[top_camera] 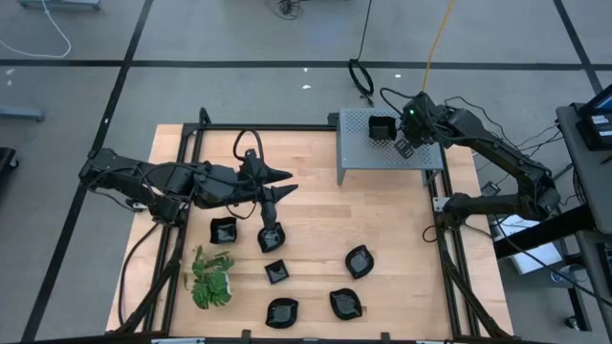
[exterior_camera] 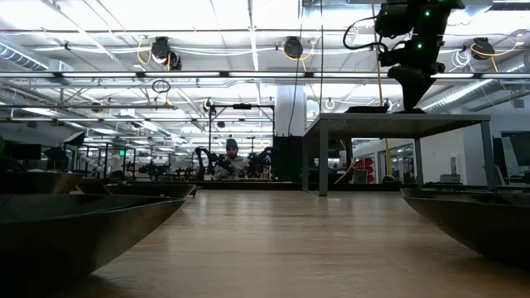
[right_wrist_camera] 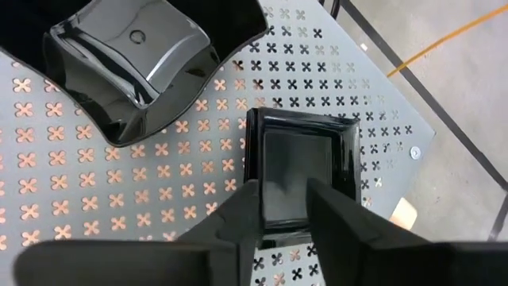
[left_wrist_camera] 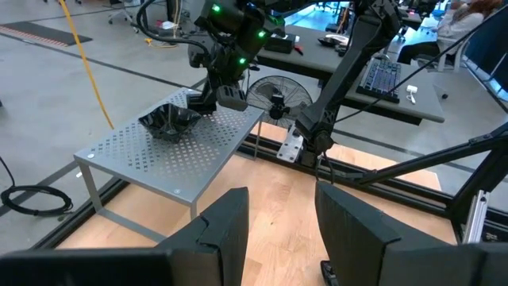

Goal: Pick & Place Mini shaped plates
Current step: Stack the black square plate on the black square plates on the shelf, then put the leaf-shaped plate on the shelf

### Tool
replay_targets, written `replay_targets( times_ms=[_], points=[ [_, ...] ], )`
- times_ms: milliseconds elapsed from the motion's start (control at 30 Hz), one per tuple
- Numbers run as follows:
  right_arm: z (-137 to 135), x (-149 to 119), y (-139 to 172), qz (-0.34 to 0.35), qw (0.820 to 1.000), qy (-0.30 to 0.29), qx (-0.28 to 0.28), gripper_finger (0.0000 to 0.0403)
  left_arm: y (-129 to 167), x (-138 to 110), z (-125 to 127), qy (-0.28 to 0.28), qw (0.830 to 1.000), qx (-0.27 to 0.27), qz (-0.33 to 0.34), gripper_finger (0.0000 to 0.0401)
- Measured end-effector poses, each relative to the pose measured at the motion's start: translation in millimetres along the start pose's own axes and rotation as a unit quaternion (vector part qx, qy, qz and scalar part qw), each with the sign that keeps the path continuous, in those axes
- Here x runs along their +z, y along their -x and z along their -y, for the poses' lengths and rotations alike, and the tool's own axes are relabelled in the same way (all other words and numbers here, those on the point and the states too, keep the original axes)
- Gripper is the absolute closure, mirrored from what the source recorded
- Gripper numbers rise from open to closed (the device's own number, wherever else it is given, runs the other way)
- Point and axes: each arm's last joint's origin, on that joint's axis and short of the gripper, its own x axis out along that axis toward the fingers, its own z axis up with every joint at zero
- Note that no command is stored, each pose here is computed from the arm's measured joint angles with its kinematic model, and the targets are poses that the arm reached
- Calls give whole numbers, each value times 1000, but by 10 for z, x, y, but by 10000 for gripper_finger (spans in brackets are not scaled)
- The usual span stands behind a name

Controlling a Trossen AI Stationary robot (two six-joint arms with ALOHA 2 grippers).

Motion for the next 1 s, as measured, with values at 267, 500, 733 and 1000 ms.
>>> replay_targets(
  times_ms=[267, 500, 733, 1000],
  points=[
    [-30, -57, 202, 48, 998, 26, 9, 278, 0, 0, 0, 10, 1000, -1, 0, 251],
    [-268, -194, 534, 111, 969, 58, 212, 299, 2, -1, 5, 10, 1000, -3, -1, 251],
    [-798, -493, 647, 83, 875, 193, 437, 322, 1, -2, 5, 10, 1000, -4, -2, 251],
    [-1544, -896, 307, 135, 797, 296, 508, 316, 2, -9, 13, 9, 1000, -18, -8, 251]
  ],
)
